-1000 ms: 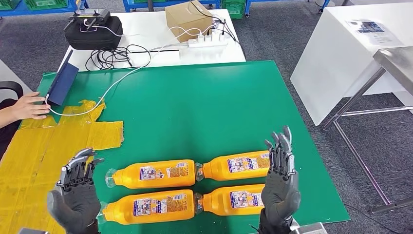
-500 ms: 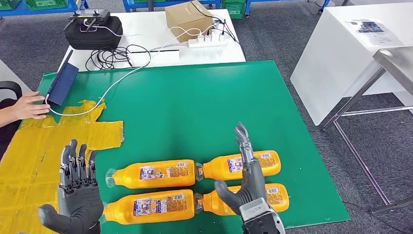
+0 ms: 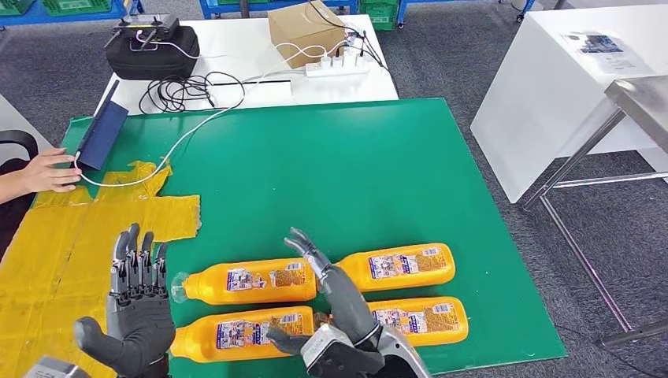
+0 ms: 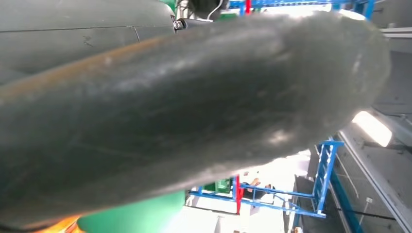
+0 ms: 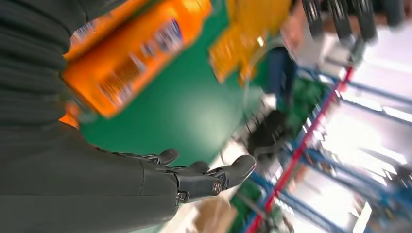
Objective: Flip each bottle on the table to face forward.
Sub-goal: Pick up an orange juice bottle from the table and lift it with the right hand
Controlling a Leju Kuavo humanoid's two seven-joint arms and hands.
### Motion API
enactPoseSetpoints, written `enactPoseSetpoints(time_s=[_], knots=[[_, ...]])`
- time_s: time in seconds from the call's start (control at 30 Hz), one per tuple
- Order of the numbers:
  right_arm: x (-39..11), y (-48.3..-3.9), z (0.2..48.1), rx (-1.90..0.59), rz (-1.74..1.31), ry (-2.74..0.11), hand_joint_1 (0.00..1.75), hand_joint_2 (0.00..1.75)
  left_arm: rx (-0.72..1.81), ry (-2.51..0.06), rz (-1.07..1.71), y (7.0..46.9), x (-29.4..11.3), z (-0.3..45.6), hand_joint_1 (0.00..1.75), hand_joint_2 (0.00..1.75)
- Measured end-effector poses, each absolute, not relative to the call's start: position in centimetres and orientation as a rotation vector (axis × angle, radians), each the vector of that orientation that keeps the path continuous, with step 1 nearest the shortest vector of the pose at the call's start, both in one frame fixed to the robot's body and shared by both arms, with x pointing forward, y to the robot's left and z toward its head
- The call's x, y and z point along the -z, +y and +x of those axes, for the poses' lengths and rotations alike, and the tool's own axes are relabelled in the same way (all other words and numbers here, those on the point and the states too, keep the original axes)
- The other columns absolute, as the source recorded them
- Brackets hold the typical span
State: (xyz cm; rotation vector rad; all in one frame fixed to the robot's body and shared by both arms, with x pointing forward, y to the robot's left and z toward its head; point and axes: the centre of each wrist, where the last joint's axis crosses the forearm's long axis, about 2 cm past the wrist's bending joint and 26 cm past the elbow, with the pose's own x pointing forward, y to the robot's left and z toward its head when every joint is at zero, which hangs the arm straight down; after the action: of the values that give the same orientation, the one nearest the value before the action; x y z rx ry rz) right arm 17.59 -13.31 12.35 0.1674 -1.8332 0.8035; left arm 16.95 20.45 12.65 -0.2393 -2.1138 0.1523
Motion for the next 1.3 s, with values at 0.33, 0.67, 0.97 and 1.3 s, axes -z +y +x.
enactPoseSetpoints(time_s=[0.33, 0.67, 0.97, 1.3], knots=[[-8.6, -13.6, 16.5, -1.11, 0.231, -1.55, 0.0, 1.75, -0.168, -2.057, -0.307, 19.7, -11.9, 17.7, 0.0, 0.0], [-7.2, -14.4, 17.4, -1.298, 0.175, -1.444, 0.0, 1.75, -0.139, -2.031, -0.346, 19.3, -11.5, 18.1, 0.0, 0.0], [-7.1, -14.3, 18.8, -1.41, 0.114, -1.412, 0.0, 1.75, -0.122, -2.016, -0.36, 19.2, -11.2, 18.3, 0.0, 0.0], [-7.3, -12.7, 21.0, -1.655, 0.013, -1.372, 0.0, 1.75, -0.108, -2.012, -0.378, 19.0, -11.2, 18.5, 0.0, 0.0]])
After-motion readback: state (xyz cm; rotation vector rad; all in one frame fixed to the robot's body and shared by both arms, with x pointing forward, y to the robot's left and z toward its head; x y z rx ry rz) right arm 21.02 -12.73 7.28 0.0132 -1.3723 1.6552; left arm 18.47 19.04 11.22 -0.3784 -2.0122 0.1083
